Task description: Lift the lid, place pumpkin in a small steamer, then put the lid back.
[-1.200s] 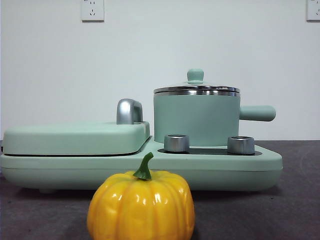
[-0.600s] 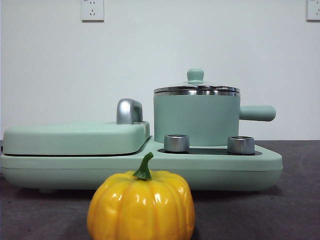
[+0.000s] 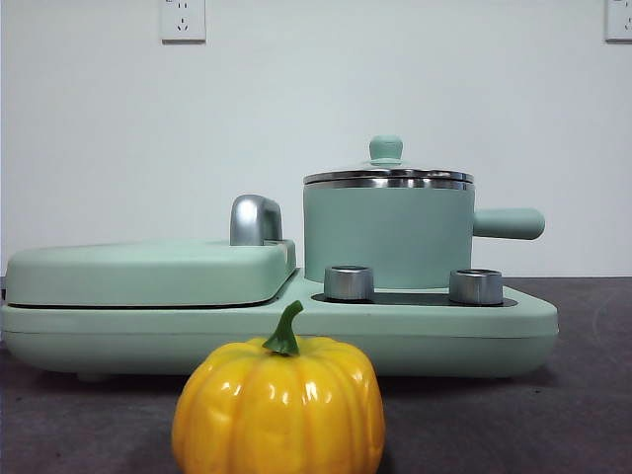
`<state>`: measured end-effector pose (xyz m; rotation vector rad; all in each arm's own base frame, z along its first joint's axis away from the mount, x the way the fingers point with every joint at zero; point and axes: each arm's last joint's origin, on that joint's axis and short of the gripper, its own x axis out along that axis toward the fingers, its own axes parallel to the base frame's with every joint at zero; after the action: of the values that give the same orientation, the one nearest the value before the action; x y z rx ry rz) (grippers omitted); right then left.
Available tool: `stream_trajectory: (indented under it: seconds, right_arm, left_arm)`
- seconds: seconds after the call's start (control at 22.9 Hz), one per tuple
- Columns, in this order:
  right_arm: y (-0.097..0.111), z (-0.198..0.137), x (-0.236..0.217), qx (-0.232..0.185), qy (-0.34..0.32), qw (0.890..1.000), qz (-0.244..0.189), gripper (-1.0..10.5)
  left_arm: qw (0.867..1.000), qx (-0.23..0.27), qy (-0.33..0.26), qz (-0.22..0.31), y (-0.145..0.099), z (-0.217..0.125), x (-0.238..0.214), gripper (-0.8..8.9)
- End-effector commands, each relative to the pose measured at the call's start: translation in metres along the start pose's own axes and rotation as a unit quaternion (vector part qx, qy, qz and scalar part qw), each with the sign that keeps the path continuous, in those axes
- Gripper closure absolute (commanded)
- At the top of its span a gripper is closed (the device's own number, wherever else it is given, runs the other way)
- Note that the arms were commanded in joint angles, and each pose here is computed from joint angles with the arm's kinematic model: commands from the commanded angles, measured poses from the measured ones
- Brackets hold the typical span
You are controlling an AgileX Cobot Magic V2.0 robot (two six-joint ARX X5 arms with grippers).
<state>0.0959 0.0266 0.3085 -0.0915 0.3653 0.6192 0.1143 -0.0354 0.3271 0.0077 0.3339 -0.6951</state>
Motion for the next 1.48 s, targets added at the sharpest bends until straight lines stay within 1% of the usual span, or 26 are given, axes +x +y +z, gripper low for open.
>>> stream_trajectory:
  seconds: [0.04,0.17,0.35,0.52,0.74,0.87,0.92,1.05,1.22,1.48]
  right_arm:
    - [0.002,0.004,0.0,-0.053,0.001,0.999,0.006,9.3]
    - [0.004,0.004,0.002,-0.09,0.003,0.996,0.019,9.2]
    - [0.006,0.004,0.002,-0.111,0.003,0.993,0.03,9.0]
    - [0.007,0.003,0.002,-0.125,0.005,0.992,0.032,7.9]
    - [0.007,0.003,0.002,-0.136,0.009,0.99,0.023,7.6]
    - [0.007,0.003,0.003,-0.136,0.01,0.99,0.023,7.1]
    - [0.007,0.003,0.003,-0.136,0.01,0.99,0.023,7.1]
    - [0.007,0.003,0.003,-0.134,0.01,0.991,0.023,7.1]
    - [0.007,0.003,0.003,-0.13,0.01,0.991,0.023,7.1]
    - [0.007,0.003,0.003,-0.13,0.01,0.991,0.023,7.1]
  left_arm:
    - [0.997,0.072,-0.004,-0.019,-0.003,0.007,0.003,8.04]
    - [0.993,0.109,0.006,-0.039,-0.005,0.006,0.009,8.02]
    - [0.986,0.146,0.024,-0.07,-0.01,0.003,0.018,7.66]
    - [0.983,0.155,0.029,-0.096,-0.014,0.003,0.025,6.52]
    - [0.979,0.163,0.028,-0.117,-0.019,0.004,0.032,6.44]
    - [0.976,0.175,0.008,-0.127,-0.02,0.01,0.043,5.84]
    - [0.976,0.177,0.001,-0.13,-0.021,0.011,0.047,5.87]
    - [0.977,0.17,-0.016,-0.125,-0.021,0.017,0.065,5.87]
    - [0.981,0.148,-0.035,-0.12,-0.021,0.022,0.094,5.91]
    - [0.981,0.126,-0.063,-0.136,-0.022,0.022,0.14,5.96]
